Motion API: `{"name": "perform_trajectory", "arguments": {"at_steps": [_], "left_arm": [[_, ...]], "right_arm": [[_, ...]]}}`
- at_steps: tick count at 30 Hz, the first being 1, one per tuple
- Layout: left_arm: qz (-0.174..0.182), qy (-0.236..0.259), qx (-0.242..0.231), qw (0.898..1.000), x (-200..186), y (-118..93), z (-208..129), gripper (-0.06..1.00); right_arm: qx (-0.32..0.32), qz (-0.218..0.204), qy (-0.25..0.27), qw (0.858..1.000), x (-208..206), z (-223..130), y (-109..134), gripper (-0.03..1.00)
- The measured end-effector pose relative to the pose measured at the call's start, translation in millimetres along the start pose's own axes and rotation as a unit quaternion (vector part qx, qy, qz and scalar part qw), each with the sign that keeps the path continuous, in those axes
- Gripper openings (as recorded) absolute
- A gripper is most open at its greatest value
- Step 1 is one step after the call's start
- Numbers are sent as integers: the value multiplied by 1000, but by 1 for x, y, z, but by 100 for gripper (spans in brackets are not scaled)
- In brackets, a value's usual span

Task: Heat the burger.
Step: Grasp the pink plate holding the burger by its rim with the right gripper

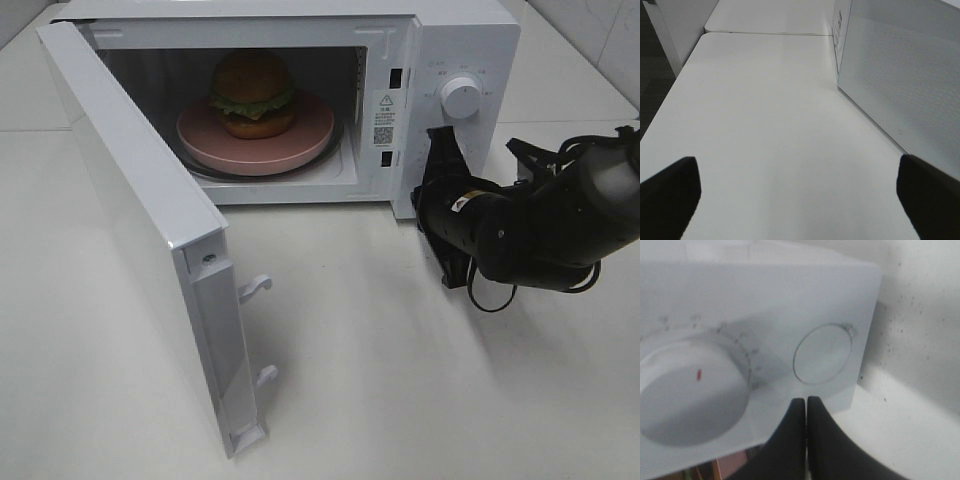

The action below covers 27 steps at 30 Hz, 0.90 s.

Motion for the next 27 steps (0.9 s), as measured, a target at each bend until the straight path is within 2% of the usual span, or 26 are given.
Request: {"name": "perform_trajectory", "arguments": {"at_steps": [2, 3, 5, 11, 13, 16, 18, 21, 23, 26, 27], "left_arm": [[0, 0, 0, 1000, 0, 0, 0, 99], [0, 0, 0, 1000, 0, 0, 0, 99], [0, 0, 0, 1000, 0, 0, 0, 99], [0, 0, 0, 1000, 0, 0, 0, 99], [0, 0, 0, 1000, 0, 0, 0, 99], [0, 0, 0, 1000, 0, 0, 0, 99], [0, 0, 0, 1000, 0, 0, 0, 99], [0, 0, 0, 1000, 0, 0, 0, 99], [0, 0, 0, 1000, 0, 0, 0, 99], [0, 0, 0, 1000, 0, 0, 0, 99], [0, 0, 0, 1000, 0, 0, 0, 99]], "right_arm": [[-27, -27, 27, 999, -10, -5, -6, 0], [-27, -27, 27, 999, -10, -5, -6, 0], [-57, -62, 51, 995, -29, -6, -17, 0], [-96, -72, 65, 991, -46, -3, -15, 0], [-169, -72, 87, 979, -60, -3, -4, 0], [-191, -72, 93, 975, -64, -4, -1, 0], [-266, -76, 119, 954, -75, -5, 4, 0], [-285, -78, 126, 947, -77, -6, 4, 0], [-353, -88, 159, 918, -89, -8, 4, 0], [-369, -91, 168, 910, -92, -9, 4, 0], [-396, -97, 187, 894, -98, -11, 2, 0]]}}
Point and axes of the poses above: a point on each arm's last joint axis where the gripper is mounted, x pointing out along that axis toward the gripper, y along the wrist's bending axis when the last joint is at zero, z = x × y, the point moved 6 cm from there along x, pointing out along that axis toward the gripper, and after that the axes turned 2 degrees about -x, right-handed, at the moved point
